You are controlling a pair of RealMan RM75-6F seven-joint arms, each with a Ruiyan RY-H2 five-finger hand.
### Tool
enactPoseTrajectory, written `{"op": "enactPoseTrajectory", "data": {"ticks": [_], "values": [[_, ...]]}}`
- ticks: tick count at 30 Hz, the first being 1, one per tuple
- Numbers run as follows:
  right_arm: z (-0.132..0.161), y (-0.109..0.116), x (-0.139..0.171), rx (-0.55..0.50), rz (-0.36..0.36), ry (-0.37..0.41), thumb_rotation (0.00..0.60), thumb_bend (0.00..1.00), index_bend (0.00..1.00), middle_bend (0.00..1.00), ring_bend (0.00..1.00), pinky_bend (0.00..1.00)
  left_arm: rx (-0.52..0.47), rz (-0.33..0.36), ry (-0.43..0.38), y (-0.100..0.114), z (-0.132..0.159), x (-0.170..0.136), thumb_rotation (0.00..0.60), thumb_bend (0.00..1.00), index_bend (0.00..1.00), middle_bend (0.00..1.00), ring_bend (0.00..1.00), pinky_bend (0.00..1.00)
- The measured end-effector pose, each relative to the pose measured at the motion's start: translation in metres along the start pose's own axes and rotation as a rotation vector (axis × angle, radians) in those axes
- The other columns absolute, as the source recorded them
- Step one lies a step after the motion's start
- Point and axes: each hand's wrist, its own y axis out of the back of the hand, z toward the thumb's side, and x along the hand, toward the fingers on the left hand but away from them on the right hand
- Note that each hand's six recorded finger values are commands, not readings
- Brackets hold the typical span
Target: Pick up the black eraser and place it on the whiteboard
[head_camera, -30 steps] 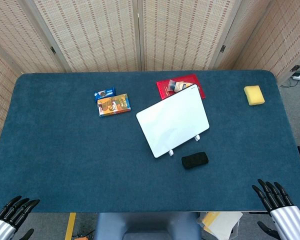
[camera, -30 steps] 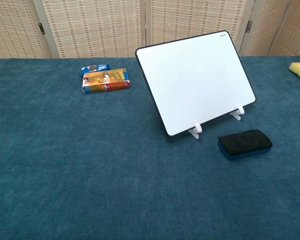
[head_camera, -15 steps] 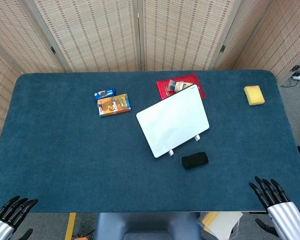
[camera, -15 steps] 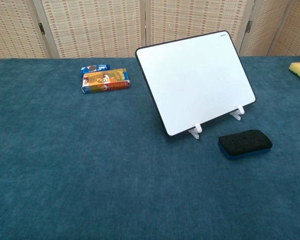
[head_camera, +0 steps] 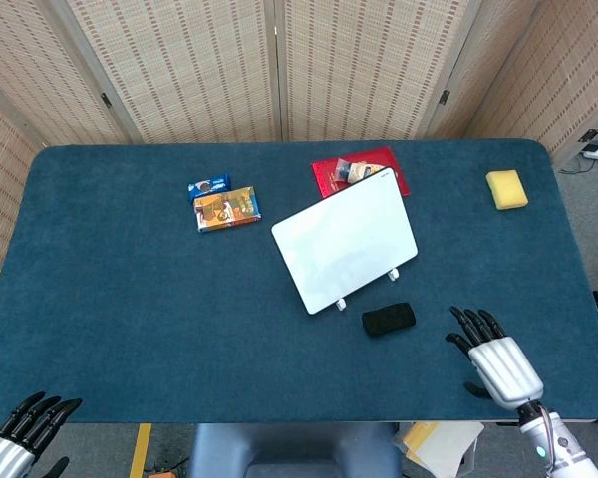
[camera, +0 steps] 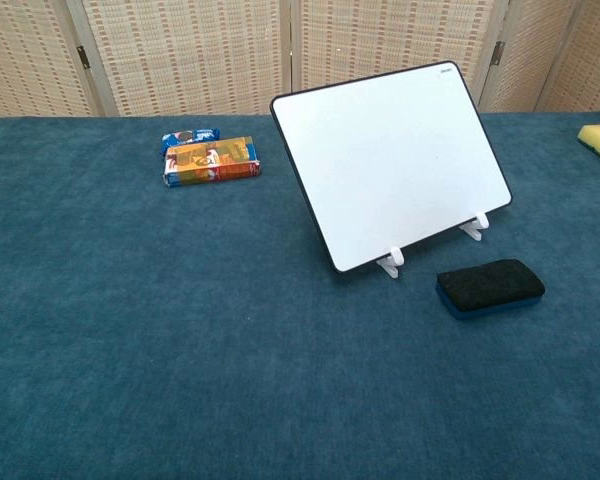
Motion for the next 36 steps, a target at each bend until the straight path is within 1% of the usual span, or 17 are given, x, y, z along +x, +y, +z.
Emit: {"op": "enactPoseTrajectory", "data": {"ticks": [6, 11, 17, 23, 28, 32, 34, 36], "values": [[0.016, 0.000, -0.043, 0.017, 0.034, -0.013, 0.600, 0.18, 0.26, 0.00, 0.00, 0.07, -0.018, 0.006, 0.000, 0.003, -0.001, -0.001, 0.600, 0.35, 0.07, 0.23, 0.20, 0.18], [0.035, -0.005, -0.077, 0.031, 0.066, -0.025, 0.600, 0.18, 0.26, 0.00, 0.00, 0.09, -0.024, 0.006, -0.004, 0.004, -0.002, -0.001, 0.600, 0.35, 0.07, 0.23, 0.20, 0.18], [0.052, -0.012, -0.112, 0.030, 0.080, -0.038, 0.600, 0.18, 0.28, 0.00, 0.02, 0.10, -0.028, 0.001, -0.009, 0.003, -0.002, 0.000, 0.600, 0.35, 0.07, 0.23, 0.20, 0.18], [0.063, -0.021, -0.139, 0.046, 0.100, -0.051, 0.600, 0.18, 0.28, 0.01, 0.02, 0.11, -0.033, 0.013, -0.018, 0.006, -0.001, -0.001, 0.600, 0.35, 0.07, 0.23, 0.20, 0.18], [0.073, -0.027, -0.147, 0.069, 0.120, -0.048, 0.600, 0.18, 0.29, 0.01, 0.02, 0.11, -0.044, 0.020, -0.009, 0.009, -0.004, -0.002, 0.600, 0.35, 0.07, 0.23, 0.20, 0.18], [0.074, -0.028, -0.148, 0.072, 0.120, -0.057, 0.600, 0.19, 0.35, 0.02, 0.03, 0.11, -0.044, 0.020, -0.016, 0.009, -0.004, -0.003, 0.600, 0.35, 0.06, 0.23, 0.20, 0.18], [0.073, -0.028, -0.149, 0.073, 0.116, -0.062, 0.600, 0.19, 0.41, 0.05, 0.05, 0.13, -0.045, 0.022, -0.019, 0.009, -0.003, -0.003, 0.600, 0.35, 0.06, 0.23, 0.20, 0.18], [0.072, -0.028, -0.151, 0.080, 0.108, -0.072, 0.600, 0.18, 0.50, 0.09, 0.07, 0.16, -0.047, 0.021, -0.019, 0.009, -0.004, -0.003, 0.600, 0.35, 0.05, 0.23, 0.20, 0.18]]}}
